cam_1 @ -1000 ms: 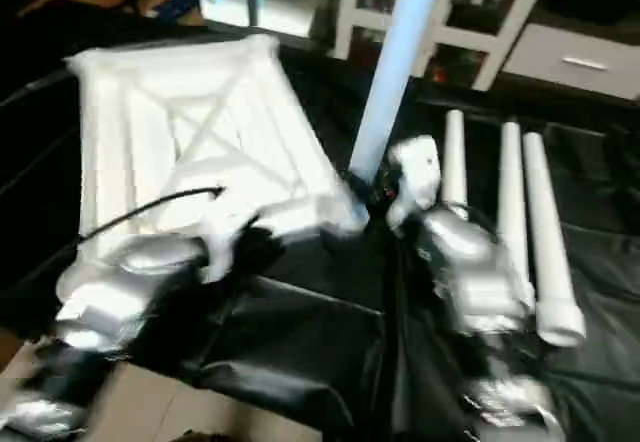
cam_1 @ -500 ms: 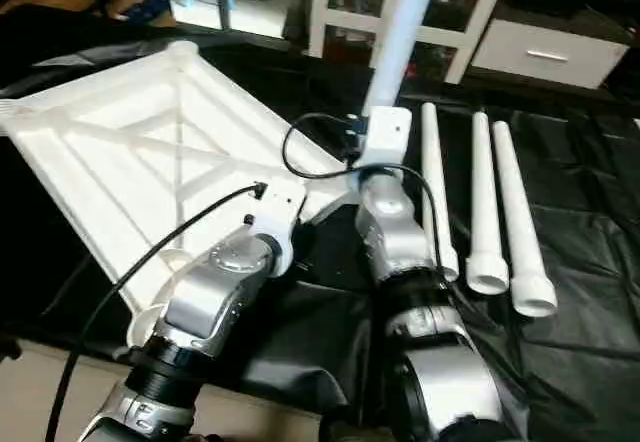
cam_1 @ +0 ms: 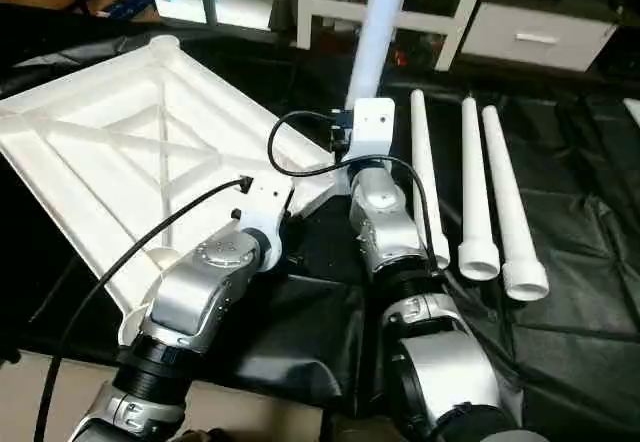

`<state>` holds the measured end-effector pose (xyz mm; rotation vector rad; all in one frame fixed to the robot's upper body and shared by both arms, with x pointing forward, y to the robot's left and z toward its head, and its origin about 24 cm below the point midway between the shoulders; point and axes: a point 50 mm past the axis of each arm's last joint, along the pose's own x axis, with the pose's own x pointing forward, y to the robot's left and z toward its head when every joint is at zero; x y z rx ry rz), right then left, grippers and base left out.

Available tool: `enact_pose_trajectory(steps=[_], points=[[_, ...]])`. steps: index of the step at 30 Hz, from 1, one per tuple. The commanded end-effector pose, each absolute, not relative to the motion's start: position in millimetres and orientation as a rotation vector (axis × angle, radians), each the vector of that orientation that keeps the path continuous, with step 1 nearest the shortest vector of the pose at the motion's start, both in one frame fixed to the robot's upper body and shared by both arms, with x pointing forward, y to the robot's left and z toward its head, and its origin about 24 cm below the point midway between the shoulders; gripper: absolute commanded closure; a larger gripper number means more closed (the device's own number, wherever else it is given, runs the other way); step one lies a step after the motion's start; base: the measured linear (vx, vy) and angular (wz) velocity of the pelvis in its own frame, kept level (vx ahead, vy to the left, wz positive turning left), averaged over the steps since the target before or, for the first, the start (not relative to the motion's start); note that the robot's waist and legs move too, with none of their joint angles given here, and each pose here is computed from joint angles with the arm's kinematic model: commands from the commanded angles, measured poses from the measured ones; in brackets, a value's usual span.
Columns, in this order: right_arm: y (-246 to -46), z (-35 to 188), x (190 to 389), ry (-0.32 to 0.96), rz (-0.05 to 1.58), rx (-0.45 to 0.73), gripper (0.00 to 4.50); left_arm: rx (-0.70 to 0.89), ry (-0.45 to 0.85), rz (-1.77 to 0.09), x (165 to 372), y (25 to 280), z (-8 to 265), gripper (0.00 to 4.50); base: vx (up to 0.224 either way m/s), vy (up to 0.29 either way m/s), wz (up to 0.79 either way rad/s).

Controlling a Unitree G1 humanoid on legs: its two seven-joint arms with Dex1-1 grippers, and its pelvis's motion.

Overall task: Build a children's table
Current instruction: Insert table leg to table base

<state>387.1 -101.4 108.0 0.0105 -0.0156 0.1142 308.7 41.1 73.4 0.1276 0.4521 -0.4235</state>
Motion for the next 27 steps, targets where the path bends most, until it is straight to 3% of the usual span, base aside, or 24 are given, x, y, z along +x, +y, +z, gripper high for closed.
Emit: enact_pose_trajectory(steps=[1,6,17,19,27], points=[[-116.0,60,375.4,0.183,0.096,-0.047,2.14,0.137,0.520,-0.447,302,42,60,3.97,0.000,0.000,0.00],[-117.4,75,378.4,0.111,0.104,-0.073,1.70,0.136,0.519,-0.445,301,44,60,3.97,0.000,0.000,0.00],[-123.1,109,379.2,-0.033,0.117,-0.063,1.69,0.145,0.519,-0.428,303,52,60,3.97,0.041,-0.015,0.01],[-124.4,116,377.3,-0.061,0.122,-0.060,1.39,0.148,0.518,-0.424,303,54,60,3.97,0.000,0.000,0.00],[-125.1,124,372.9,-0.090,0.108,-0.047,0.87,0.160,0.519,-0.418,304,59,59,3.97,0.000,0.000,0.00]])
